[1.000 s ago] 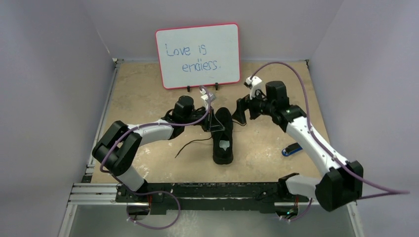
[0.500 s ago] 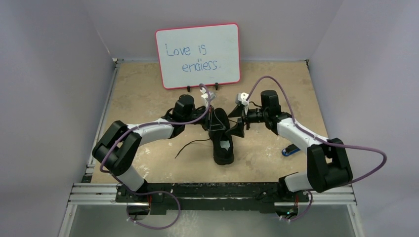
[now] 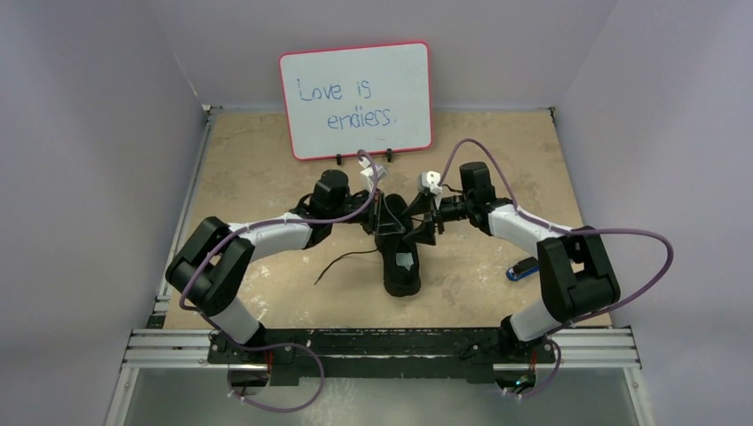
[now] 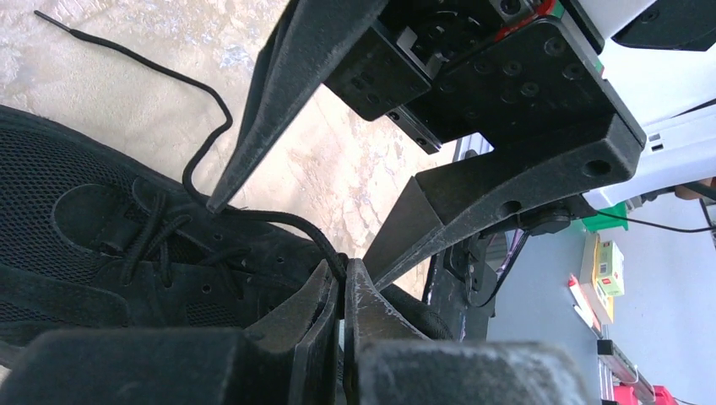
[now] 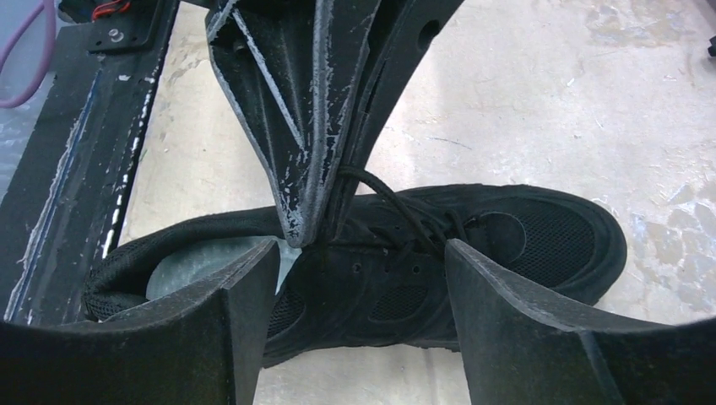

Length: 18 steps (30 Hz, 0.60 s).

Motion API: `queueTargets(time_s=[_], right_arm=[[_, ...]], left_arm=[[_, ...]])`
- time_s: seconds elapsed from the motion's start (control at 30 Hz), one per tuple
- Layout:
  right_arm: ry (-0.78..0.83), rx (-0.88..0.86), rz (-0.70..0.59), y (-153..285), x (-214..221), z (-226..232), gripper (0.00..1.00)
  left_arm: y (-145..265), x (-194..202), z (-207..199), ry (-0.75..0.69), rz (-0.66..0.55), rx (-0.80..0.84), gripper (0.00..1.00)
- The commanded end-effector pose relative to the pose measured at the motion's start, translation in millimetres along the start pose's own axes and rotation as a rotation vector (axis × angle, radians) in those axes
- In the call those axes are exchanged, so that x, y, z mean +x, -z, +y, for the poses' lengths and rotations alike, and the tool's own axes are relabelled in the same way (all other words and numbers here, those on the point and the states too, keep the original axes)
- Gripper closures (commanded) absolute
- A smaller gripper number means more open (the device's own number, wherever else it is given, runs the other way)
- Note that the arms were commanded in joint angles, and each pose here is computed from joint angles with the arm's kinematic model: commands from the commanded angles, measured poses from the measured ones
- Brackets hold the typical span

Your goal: Tie the shoes

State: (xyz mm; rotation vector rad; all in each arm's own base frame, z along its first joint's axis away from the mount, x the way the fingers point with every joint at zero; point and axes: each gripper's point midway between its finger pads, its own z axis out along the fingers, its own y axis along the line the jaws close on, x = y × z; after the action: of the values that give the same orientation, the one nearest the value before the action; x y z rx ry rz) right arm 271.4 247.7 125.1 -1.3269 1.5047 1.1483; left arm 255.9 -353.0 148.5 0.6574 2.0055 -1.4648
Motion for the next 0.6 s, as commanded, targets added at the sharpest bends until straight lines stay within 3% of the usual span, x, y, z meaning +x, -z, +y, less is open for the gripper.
queueTargets(time_s=[0.0, 0.1, 0.17, 0.33, 0.5, 0.57], right_arm=[[0.071, -0.037, -0.043, -4, -21, 3, 0.30], [0.029, -0.068, -0.038, -10, -17, 8, 0.46], [0.010, -0.063, -0.032, -12, -13, 9, 0.66], [-0.055, -0.054, -0.029, -11, -15, 14, 1.00], [-0.130, -0.065, -0.015, -8, -15, 24, 1.00], [-0.159, -0.075, -0.030, -8, -11, 30, 1.00]], left_arm=[[3, -45, -29, -0.103, -0.105, 0.091, 1.00], [3, -46, -28, -0.102, -0.112, 0.091, 1.00], [3, -45, -27, -0.100, -0.113, 0.091, 1.00], [4, -44, -24, -0.105, -0.106, 0.083, 1.00], [16, -41, -2, -0.145, -0.073, -0.021, 0.99], [23, -40, 4, -0.170, -0.051, -0.069, 0.89]])
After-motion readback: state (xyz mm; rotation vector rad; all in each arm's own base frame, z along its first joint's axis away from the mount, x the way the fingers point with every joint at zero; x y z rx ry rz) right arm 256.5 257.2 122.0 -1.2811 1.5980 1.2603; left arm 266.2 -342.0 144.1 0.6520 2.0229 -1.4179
